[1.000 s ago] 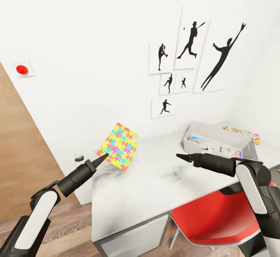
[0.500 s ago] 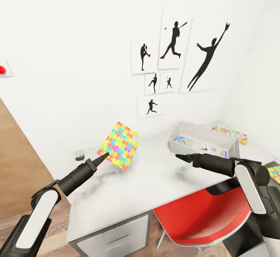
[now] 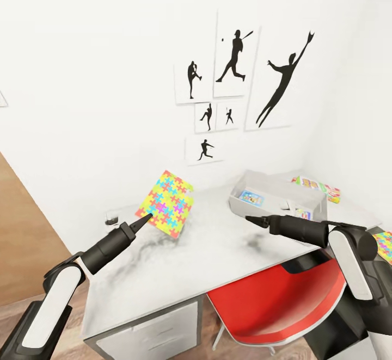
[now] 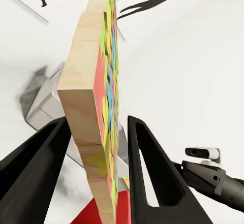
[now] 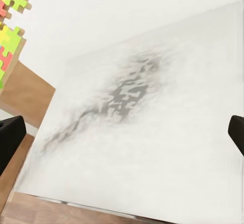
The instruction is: Put all the toys in the child's room - the three board games (two on the bed and one on the table), the two jigsaw puzzles on the table, and the tennis ball on the table - inside the toy box on the table in the child's room.
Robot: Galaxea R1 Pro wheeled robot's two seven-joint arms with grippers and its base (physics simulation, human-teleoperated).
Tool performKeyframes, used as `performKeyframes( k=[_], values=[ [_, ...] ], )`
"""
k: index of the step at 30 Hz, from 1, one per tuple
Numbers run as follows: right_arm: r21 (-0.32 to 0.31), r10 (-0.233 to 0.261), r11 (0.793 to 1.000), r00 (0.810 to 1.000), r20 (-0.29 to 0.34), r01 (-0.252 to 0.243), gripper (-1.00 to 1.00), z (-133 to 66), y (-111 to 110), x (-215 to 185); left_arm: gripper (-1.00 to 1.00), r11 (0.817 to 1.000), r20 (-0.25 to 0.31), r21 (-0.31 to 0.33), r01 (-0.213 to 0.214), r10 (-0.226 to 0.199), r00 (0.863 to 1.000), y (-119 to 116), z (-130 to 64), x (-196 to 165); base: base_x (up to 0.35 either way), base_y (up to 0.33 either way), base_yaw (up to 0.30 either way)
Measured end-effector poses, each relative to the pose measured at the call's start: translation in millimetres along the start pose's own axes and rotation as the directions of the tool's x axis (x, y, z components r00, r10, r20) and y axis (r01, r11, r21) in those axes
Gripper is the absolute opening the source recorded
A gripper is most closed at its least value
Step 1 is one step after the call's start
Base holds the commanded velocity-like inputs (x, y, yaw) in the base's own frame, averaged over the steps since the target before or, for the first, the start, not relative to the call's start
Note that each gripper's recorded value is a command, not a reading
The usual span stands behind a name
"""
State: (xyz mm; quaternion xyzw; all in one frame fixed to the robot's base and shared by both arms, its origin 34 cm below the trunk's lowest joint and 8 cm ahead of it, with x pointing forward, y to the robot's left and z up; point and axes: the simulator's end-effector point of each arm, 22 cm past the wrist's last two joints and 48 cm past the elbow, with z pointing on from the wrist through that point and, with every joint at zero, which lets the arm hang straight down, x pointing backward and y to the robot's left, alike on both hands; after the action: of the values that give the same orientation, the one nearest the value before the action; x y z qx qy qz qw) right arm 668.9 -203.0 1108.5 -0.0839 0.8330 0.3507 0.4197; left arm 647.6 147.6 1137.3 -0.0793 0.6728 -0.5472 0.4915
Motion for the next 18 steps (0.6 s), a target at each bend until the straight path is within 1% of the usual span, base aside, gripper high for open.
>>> performKeyframes(
  k=[5, 8, 18],
  values=[
    [-0.001, -0.001, 1.000, 1.000, -0.001, 0.001, 1.00, 0.2, 0.4, 0.3, -1.00, 1.000, 0.001, -0.001, -0.001, 0.001, 1.000, 0.2, -0.2, -0.3, 0.074, -0.198, 0.000],
    [-0.002, -0.001, 1.000, 1.000, -0.002, 0.001, 1.00, 0.5, 0.9, 0.7, -1.00, 1.000, 0.000, 0.000, 0.000, 0.000, 1.000, 0.2, -0.1, -0.2, 0.048, -0.123, 0.000],
    [-0.004, -0.001, 1.000, 1.000, -0.003, 0.001, 1.00, 0.6, 1.2, 0.8, -1.00, 1.000, -0.005, 0.014, 0.005, -0.005, 1.000, -2.6, -1.3, -1.1, 0.011, -0.028, 0.000]
  ],
)
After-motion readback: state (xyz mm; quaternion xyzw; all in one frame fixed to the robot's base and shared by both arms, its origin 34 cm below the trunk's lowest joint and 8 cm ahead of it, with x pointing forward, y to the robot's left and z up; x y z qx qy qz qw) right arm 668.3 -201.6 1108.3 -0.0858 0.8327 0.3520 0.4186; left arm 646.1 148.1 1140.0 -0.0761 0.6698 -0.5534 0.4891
